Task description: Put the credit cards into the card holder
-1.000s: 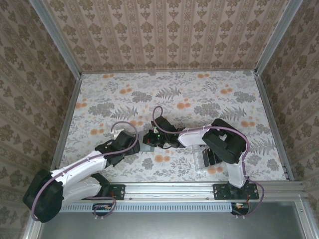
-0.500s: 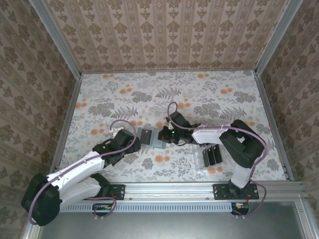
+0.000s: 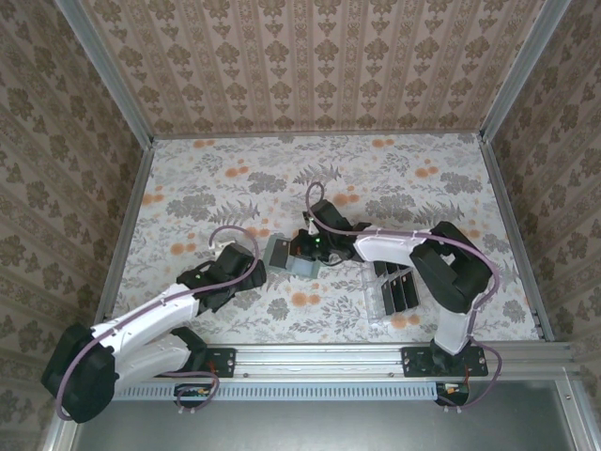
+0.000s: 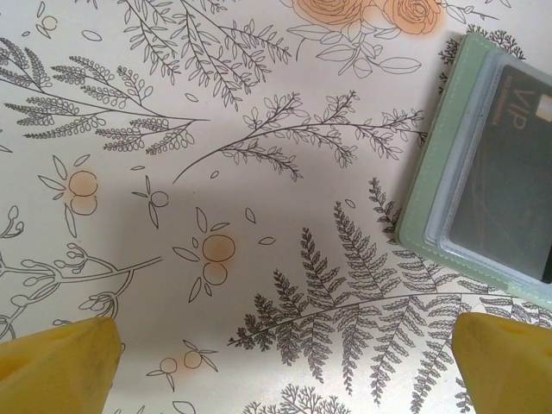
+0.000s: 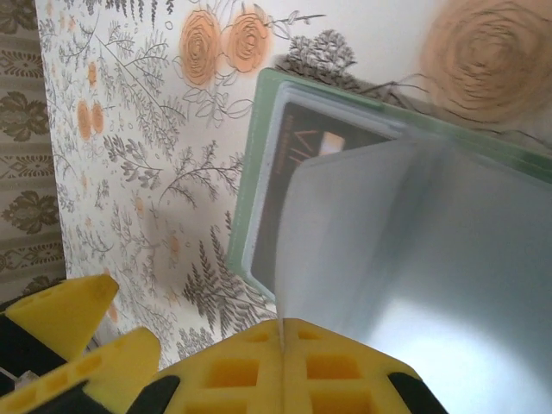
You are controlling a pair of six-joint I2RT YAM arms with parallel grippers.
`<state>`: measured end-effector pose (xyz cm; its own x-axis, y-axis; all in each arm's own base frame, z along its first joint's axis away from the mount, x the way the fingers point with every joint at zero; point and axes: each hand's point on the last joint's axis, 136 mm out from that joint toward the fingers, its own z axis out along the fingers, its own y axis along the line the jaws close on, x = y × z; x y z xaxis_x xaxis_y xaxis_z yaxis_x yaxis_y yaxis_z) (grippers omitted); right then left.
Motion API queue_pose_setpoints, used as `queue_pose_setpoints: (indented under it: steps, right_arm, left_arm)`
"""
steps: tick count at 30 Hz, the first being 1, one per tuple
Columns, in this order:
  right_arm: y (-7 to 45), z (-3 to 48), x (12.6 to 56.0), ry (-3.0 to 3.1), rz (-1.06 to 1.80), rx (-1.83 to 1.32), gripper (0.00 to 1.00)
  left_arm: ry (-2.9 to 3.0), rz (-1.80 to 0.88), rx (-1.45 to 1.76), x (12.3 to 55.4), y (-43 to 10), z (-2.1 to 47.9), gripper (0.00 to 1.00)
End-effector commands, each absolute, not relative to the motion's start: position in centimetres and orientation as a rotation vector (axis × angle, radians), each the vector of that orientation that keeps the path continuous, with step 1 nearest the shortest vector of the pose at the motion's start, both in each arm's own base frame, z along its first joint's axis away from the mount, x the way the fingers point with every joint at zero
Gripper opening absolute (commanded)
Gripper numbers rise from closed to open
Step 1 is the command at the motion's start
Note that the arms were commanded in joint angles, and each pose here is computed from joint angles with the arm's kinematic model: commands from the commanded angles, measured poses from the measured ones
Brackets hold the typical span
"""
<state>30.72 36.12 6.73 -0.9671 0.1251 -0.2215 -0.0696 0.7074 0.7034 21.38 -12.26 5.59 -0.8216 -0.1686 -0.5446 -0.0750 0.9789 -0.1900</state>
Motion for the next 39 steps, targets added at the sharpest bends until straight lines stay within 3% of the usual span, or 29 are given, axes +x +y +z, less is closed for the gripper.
queue_pose_setpoints:
  steps: [1, 5, 16, 25, 29, 39]
  right_arm:
    - [38.1, 6.0, 30.3, 2.709, 1.125, -0.014, 0.20]
    - [39.9, 4.9, 30.7, 2.730, 1.127, -0.030, 0.33]
    - [41.0, 5.0, 31.1, 2.729, 1.135, -0.048, 0.42]
    - [39.7, 12.1, 31.7, 2.606, 1.148, -0.098, 0.44]
    - [35.5, 14.7, 30.6, 2.595, 0.983, -0.107, 0.44]
    - [17.7, 15.0, 25.5, 2.656, 0.117, -0.064, 0.44]
  left_arm:
    - [2.510, -0.259, -0.170, 22.0, -13.3, 6.8, 1.00]
    - [2.508, -0.260, -0.168, 22.0, -13.3, 6.8, 1.00]
    - [2.496, -0.267, -0.168, 22.3, -13.4, 6.9, 1.00]
    - [2.484, -0.267, -0.148, 23.3, -13.8, 7.8, 1.00]
    - [2.472, -0.262, -0.126, 24.1, -14.2, 8.5, 1.00]
    - [2.490, -0.225, -0.083, 26.2, -14.5, 9.2, 1.00]
